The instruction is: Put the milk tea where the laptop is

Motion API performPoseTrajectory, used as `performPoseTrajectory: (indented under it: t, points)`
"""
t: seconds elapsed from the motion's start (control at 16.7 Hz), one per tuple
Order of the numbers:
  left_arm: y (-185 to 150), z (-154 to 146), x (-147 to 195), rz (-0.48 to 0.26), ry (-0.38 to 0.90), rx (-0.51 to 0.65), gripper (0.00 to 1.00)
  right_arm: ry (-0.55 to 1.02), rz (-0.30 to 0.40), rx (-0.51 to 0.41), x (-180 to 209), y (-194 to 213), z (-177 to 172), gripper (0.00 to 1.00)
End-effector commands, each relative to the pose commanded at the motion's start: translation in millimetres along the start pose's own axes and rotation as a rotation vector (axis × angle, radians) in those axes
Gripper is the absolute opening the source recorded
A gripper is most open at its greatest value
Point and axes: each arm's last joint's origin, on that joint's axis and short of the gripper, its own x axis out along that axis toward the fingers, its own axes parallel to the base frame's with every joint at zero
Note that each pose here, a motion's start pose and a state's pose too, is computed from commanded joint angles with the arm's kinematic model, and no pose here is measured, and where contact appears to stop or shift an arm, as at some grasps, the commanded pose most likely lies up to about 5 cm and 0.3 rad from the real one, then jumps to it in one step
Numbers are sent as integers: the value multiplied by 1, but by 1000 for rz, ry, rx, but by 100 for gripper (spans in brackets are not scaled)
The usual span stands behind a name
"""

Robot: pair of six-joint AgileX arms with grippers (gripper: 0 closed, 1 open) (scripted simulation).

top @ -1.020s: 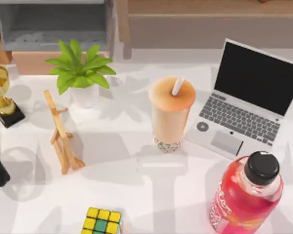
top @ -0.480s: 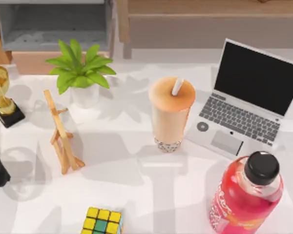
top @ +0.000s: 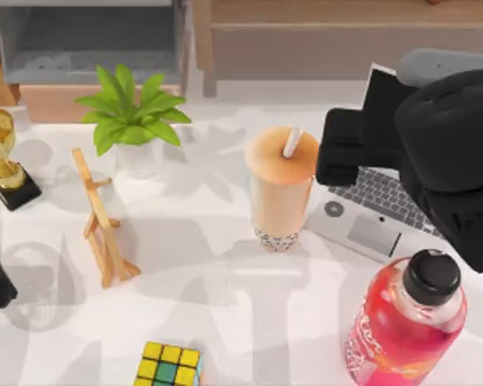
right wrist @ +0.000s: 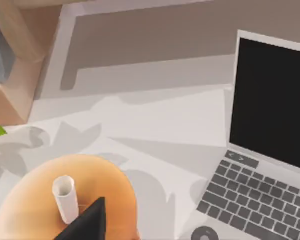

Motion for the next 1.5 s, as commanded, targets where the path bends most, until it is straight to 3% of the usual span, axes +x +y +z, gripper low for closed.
performPoseTrajectory:
  t: [0.24, 0.42, 0.9, 1.5]
  points:
    - [0, 0, 0, 0, 0, 0, 100, 65, -57, -69, 23, 68, -39, 100]
    - [0, 0, 0, 0, 0, 0, 100, 82, -92, -108, 30, 92, -67, 100]
    - [0, 0, 0, 0, 0, 0, 100, 86, -104, -120, 37, 95, -74, 100]
    - [0, 0, 0, 0, 0, 0, 100, 85, -102, -119, 111, 88, -81, 100]
